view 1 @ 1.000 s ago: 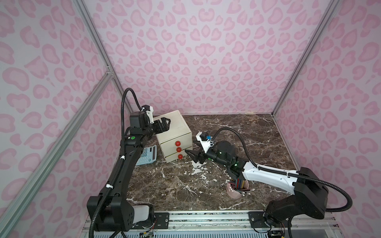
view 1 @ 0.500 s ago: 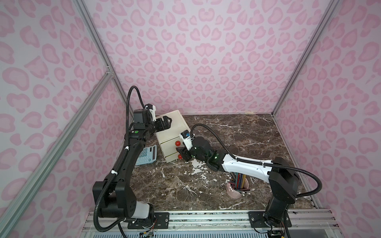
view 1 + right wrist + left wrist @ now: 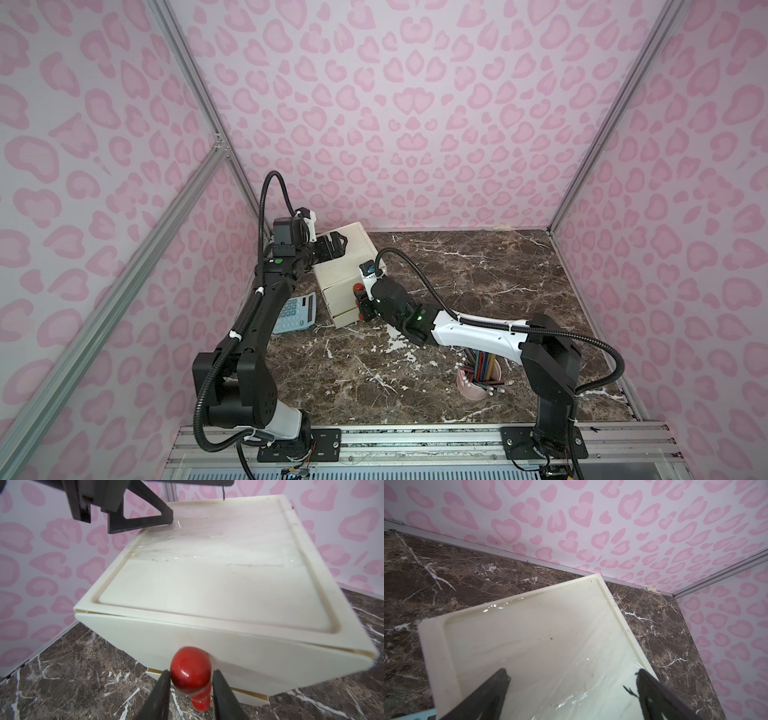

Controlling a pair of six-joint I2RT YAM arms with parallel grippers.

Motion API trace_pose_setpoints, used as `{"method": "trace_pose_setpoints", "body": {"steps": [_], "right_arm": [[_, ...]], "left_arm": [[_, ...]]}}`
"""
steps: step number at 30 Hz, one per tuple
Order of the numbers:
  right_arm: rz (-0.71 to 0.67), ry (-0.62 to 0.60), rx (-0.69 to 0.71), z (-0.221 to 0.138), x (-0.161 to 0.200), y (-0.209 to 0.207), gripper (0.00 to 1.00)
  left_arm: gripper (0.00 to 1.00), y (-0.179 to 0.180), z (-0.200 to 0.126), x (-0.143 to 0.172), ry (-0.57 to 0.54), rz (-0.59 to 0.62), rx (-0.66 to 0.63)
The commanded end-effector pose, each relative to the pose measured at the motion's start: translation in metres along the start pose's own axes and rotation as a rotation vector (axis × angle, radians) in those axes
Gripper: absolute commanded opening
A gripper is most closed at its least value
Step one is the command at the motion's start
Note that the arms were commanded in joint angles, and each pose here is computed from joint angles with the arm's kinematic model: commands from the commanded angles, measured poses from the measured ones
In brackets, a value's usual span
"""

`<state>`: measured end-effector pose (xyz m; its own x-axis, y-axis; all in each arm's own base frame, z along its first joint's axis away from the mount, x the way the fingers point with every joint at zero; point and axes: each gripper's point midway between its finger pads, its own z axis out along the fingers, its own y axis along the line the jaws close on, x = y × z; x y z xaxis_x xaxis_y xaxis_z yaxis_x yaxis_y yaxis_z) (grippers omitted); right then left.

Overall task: Take the sponge out of the drawer
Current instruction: Open the drawer in the storage box.

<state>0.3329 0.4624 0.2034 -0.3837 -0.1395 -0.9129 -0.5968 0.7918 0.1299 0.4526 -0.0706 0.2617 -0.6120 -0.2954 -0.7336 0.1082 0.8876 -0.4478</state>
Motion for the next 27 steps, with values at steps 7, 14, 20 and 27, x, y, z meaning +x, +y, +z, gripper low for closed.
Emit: {"method": "trace_pose_setpoints", "body": {"steps": [7,14,20,27], "right_arm": [[-0.027,-0.045,0.092,0.018,-0.009,-0.01,0.39],[-0.05,-0.074,0.051,0.024,-0.022,-0.02,0.41],[-0.071,-0.059,0.046,0.026,-0.018,-0.023,0.39],[-0.065,-0.042,0.042,0.028,-0.008,-0.025,0.33]], "left_arm": [[0.98,-0.001,0.005,-0.003,-0.003,0.007,0.012],[0.98,0.0,0.007,-0.003,-0.001,0.006,0.008],[0.98,0.002,0.011,-0.002,0.008,0.001,0.007],[0.99,0.001,0.016,-0.004,0.015,-0.005,0.016]]}}
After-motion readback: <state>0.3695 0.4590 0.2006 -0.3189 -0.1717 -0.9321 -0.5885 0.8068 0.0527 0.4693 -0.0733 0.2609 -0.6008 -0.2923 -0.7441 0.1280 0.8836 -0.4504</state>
